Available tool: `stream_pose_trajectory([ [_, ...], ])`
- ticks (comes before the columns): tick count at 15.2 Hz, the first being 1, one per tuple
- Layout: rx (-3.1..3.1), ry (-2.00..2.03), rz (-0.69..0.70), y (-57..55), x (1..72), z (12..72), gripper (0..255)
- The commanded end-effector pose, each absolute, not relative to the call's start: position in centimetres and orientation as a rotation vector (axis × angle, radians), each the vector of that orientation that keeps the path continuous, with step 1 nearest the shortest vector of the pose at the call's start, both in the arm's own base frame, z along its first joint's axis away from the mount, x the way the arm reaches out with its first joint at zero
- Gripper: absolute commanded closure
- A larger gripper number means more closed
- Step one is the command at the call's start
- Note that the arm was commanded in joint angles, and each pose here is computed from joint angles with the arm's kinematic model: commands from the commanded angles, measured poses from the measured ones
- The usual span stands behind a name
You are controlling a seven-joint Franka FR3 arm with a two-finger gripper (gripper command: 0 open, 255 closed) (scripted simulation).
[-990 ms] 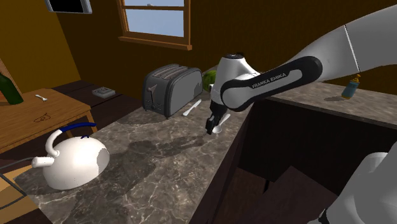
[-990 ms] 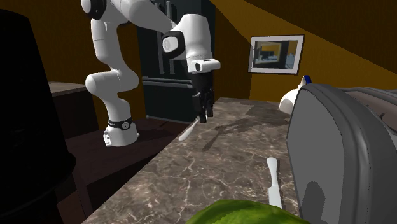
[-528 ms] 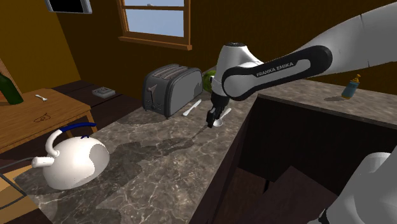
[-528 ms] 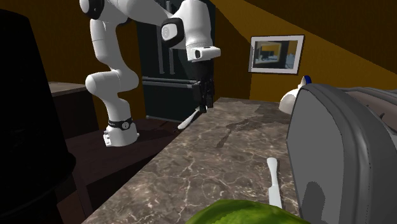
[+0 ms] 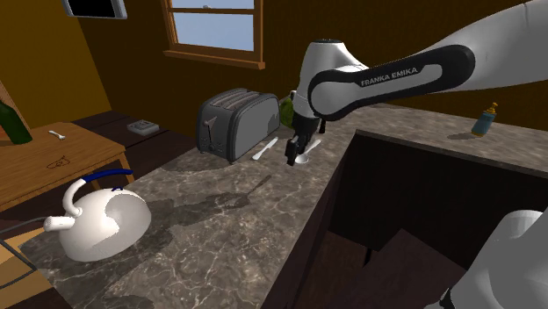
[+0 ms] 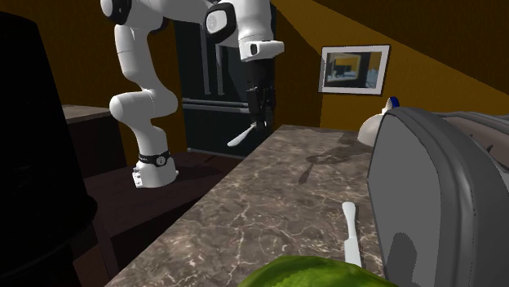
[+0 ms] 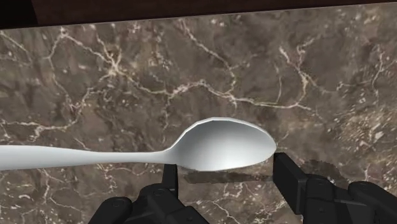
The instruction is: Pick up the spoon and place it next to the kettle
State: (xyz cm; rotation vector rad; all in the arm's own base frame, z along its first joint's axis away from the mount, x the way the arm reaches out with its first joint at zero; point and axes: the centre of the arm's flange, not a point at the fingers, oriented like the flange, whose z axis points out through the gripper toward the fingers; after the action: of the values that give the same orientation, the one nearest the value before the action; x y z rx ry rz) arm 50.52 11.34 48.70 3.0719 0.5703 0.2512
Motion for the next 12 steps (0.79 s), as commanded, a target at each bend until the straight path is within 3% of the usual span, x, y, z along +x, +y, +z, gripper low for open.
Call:
stream_pose_trajectory([
  [1,3.072,0.57,0.25,11.3,50.5,49.8,255],
  [12,3.072,0.57,0.25,11.3,50.5,55.6,255],
])
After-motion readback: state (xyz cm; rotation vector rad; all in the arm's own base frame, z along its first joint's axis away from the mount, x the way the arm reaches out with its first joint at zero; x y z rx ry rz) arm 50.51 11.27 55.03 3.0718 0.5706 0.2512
